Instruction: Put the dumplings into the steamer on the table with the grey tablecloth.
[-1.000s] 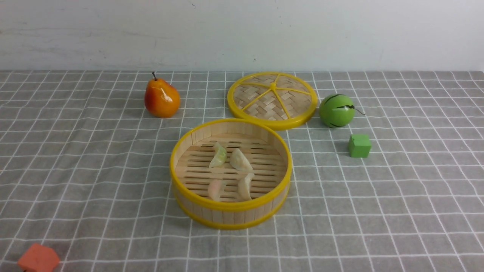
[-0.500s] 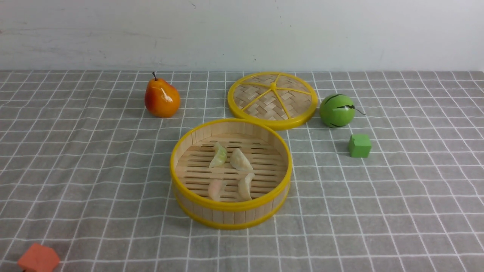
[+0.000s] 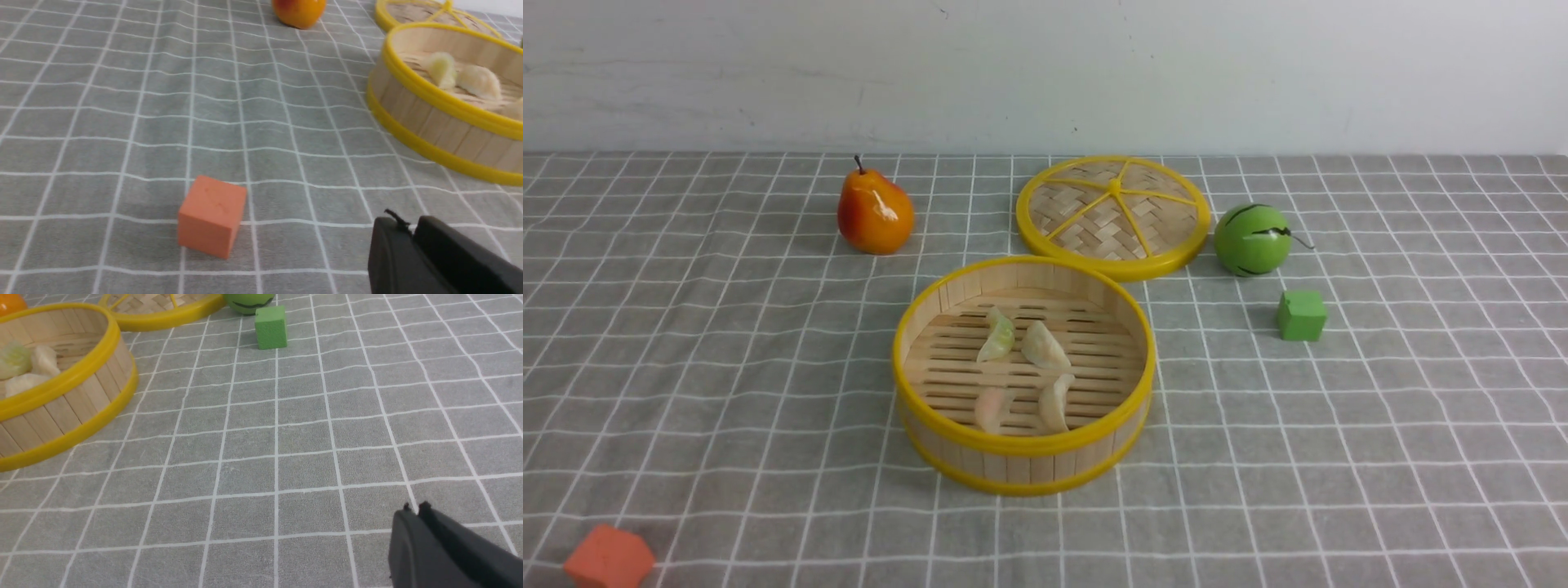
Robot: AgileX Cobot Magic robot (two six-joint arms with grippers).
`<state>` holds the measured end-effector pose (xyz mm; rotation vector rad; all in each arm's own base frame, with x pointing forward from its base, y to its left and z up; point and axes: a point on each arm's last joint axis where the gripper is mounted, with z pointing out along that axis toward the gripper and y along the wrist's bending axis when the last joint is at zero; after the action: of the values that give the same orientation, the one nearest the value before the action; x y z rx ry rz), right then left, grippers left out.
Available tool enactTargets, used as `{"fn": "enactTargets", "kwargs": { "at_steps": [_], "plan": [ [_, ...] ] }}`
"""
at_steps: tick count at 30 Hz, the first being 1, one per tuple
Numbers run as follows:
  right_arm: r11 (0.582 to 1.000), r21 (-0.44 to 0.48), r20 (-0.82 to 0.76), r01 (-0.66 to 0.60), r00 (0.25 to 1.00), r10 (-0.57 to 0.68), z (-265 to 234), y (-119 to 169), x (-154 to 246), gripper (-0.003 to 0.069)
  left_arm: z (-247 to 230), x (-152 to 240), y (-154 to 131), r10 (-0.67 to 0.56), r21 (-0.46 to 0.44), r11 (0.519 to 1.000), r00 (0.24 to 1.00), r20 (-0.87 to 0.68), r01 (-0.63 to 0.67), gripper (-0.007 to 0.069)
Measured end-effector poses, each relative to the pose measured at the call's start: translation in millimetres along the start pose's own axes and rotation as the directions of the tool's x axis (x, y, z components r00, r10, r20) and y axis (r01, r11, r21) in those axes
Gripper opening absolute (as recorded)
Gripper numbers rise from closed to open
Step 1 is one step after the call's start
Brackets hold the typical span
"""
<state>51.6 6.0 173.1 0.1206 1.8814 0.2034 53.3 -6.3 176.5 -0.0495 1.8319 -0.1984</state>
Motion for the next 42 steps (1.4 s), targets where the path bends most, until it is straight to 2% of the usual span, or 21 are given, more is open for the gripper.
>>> {"fn": "enactTargets", "kwargs": {
  "at_steps": [4,42],
  "plan": [
    [1.0,0.001,-0.001,0.0,1.0,0.0,0.0,-0.1,0.1,0.001,0.5,4.4,2.0,0.031,-0.031,0.999,0.999,-0.03,-0.032,-0.0014],
    [1.0,0.001,-0.001,0.0,1.0,0.0,0.0,-0.1,0.1,0.0041,0.7,8.3,1.6,0.016,-0.025,1.0,0.998,-0.065,-0.017,-0.0014]
  ]
}}
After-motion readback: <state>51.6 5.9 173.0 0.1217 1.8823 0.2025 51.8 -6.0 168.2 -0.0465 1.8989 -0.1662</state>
